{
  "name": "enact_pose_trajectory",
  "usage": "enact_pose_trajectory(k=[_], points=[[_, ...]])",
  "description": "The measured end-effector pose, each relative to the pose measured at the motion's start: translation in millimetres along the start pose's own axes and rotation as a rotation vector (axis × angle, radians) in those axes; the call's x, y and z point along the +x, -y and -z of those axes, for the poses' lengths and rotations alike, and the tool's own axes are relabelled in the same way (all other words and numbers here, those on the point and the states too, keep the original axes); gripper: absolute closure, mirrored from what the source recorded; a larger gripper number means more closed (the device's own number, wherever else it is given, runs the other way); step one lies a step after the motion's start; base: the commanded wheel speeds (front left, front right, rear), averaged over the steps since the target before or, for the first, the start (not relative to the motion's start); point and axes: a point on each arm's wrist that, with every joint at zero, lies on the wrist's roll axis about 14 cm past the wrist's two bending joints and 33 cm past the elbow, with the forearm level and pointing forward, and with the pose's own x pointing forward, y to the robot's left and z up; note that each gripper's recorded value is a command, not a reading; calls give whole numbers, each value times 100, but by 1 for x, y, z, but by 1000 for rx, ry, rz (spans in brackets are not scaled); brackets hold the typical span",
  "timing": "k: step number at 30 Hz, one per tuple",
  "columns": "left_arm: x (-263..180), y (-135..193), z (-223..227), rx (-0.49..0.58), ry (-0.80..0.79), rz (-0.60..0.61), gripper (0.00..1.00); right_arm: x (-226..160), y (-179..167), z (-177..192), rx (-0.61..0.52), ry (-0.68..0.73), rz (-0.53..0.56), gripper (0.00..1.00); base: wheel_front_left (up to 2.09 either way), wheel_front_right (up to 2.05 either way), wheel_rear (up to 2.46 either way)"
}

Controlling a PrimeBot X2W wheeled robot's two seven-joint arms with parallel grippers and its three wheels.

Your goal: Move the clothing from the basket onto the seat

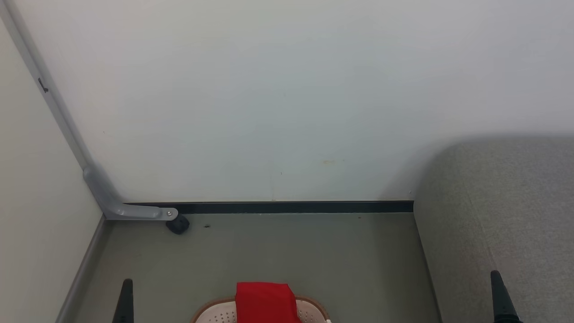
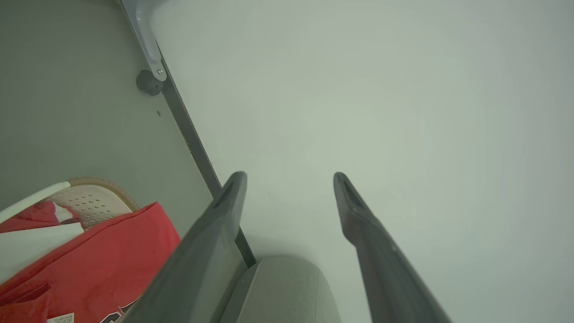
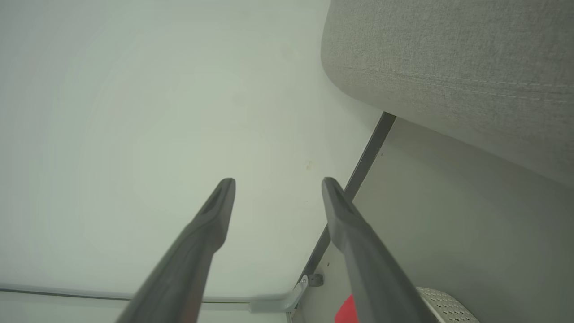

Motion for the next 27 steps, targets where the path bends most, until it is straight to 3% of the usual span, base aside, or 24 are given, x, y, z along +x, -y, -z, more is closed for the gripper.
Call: enact_pose_trajectory(k=[13,27], points=[[0,18,4,264,15,21,0,0,-17,9,-266,-4,-47,0,0,0,0],[-4,28,7,666,55,58,0,-2,-31,19,-567,13,-103,0,0,0,0]])
